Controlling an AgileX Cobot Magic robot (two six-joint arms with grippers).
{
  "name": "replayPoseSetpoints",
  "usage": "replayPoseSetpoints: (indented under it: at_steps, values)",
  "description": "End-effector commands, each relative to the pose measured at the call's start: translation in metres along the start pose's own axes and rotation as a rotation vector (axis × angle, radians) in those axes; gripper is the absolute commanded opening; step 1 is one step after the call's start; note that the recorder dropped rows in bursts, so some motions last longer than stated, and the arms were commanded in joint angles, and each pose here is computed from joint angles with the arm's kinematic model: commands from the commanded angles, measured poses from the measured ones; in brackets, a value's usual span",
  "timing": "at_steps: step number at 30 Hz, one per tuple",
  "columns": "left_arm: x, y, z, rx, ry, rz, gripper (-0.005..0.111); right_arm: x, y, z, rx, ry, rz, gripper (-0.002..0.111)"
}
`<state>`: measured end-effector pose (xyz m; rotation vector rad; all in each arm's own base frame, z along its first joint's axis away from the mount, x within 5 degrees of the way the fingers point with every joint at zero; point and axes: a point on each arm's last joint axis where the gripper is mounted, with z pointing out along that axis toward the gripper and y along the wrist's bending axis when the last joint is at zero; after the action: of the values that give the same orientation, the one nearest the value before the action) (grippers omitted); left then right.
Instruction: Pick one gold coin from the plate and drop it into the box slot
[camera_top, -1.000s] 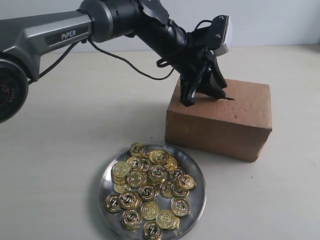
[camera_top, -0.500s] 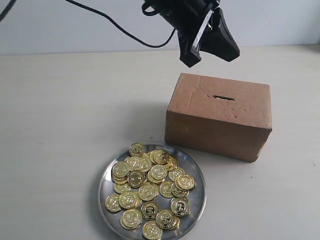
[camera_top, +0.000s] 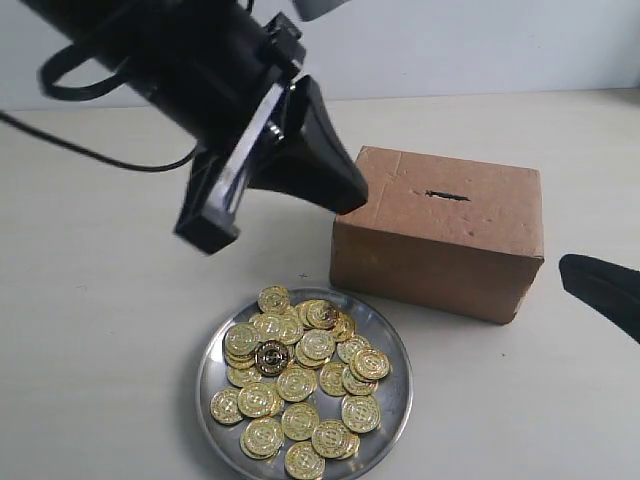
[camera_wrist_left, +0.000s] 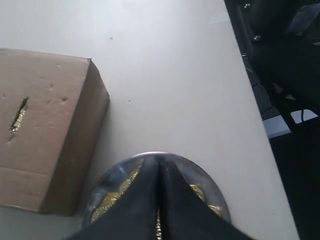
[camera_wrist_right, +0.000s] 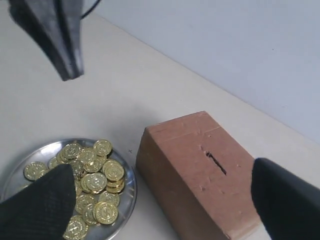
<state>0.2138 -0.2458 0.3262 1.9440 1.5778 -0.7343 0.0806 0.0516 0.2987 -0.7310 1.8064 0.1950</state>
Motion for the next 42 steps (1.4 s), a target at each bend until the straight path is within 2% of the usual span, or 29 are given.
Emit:
replayPoseSetpoints:
  at_steps: [1,2,5,16,21,26,28,30,32,36,42]
  values:
    - [0.006,-0.044,-0.029,-0.027,-0.027,-0.014,0.0,-0.001,0.0,-0.001,-0.001,-0.026,0.036,0.089]
    - [0.007,-0.057,-0.038,-0.038,-0.038,-0.001,0.0,-0.001,0.0,-0.001,-0.001,-0.026,0.036,0.089]
    - [0.003,-0.072,-0.055,-0.075,-0.066,0.036,0.0,-0.001,0.0,-0.001,-0.001,-0.026,0.036,0.089]
    - [-0.001,-0.08,-0.067,-0.113,-0.092,0.064,0.0,-0.001,0.0,-0.002,0.0,-0.03,0.038,0.089]
    - [-0.004,-0.102,-0.09,-0.175,-0.137,0.111,0.0,0.001,-0.01,-0.012,0.078,-0.064,0.112,0.089]
    - [0.014,-0.145,-0.137,-0.39,-0.191,0.122,0.0,0.007,-0.029,-0.035,0.312,-0.114,0.204,0.089]
    - [0.029,-0.168,-0.155,-0.549,-0.192,0.097,0.0,0.01,-0.034,-0.048,0.424,-0.144,0.238,0.089]
    - [0.037,-0.186,-0.162,-0.658,-0.185,0.085,0.0,0.012,-0.035,-0.055,0.489,-0.162,0.255,0.089]
    - [0.048,-0.22,-0.164,-0.825,-0.173,0.09,0.0,0.015,-0.035,-0.073,0.612,-0.215,0.281,0.089]
    - [0.055,-0.251,-0.157,-0.956,-0.165,0.116,0.0,0.019,-0.028,-0.093,0.701,-0.303,0.289,0.089]
    - [0.06,-0.286,-0.146,-1.055,-0.176,0.196,0.0,0.022,-0.024,-0.104,0.781,-0.334,0.285,0.089]
